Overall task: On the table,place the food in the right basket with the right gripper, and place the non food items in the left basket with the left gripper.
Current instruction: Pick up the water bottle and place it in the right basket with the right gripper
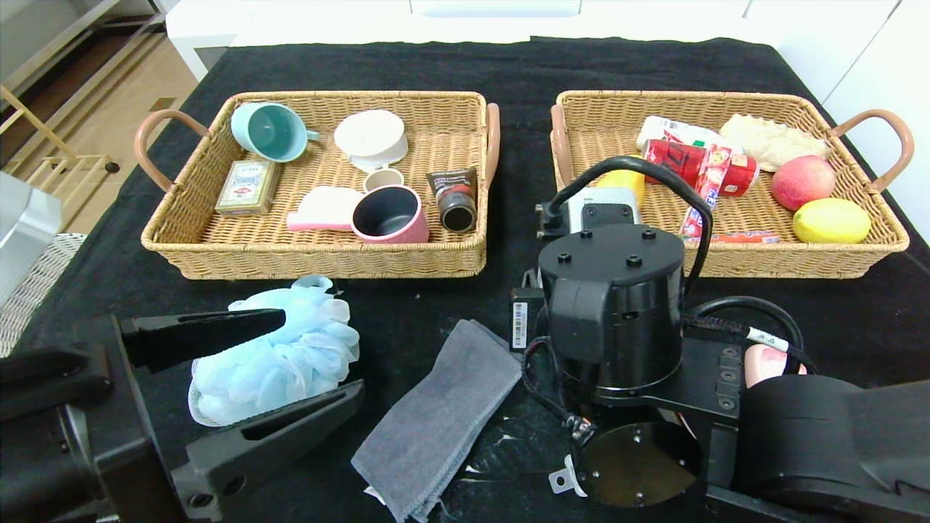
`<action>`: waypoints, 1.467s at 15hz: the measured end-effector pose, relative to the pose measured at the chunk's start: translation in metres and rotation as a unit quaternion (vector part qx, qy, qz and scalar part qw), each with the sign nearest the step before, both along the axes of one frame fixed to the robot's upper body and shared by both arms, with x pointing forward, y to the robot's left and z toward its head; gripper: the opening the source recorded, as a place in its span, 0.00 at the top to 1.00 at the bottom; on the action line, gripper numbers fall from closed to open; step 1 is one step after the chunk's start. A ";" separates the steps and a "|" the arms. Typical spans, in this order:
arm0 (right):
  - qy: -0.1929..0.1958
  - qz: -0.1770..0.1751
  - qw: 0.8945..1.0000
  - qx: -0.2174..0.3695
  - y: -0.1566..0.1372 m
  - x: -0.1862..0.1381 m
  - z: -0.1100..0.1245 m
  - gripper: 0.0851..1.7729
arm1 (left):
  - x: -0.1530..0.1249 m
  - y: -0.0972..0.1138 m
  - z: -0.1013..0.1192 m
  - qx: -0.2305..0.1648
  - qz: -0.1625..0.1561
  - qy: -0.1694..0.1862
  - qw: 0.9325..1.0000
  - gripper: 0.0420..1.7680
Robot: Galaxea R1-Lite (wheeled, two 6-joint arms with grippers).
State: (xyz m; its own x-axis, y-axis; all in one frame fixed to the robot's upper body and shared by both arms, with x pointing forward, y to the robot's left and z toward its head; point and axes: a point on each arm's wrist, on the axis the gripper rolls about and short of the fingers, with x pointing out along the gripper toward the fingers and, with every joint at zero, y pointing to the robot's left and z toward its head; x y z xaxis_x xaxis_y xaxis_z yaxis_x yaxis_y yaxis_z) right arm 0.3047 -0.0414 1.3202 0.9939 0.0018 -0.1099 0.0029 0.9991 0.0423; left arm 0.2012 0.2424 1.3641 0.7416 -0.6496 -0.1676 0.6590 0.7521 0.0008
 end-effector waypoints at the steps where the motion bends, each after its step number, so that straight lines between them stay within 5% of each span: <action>1: 0.001 -0.001 1.000 -0.001 -0.001 0.001 -0.001 0.45 | 0.000 0.000 0.000 0.000 0.000 0.000 1.000 0.03; 14: 0.003 0.005 1.000 -0.011 -0.001 -0.004 0.001 0.46 | 0.000 0.000 0.000 0.000 0.001 0.000 1.000 0.03; 22: -0.020 0.010 1.000 0.005 -0.024 -0.021 0.038 0.46 | 0.001 0.000 -0.001 0.002 0.002 -0.001 1.000 0.03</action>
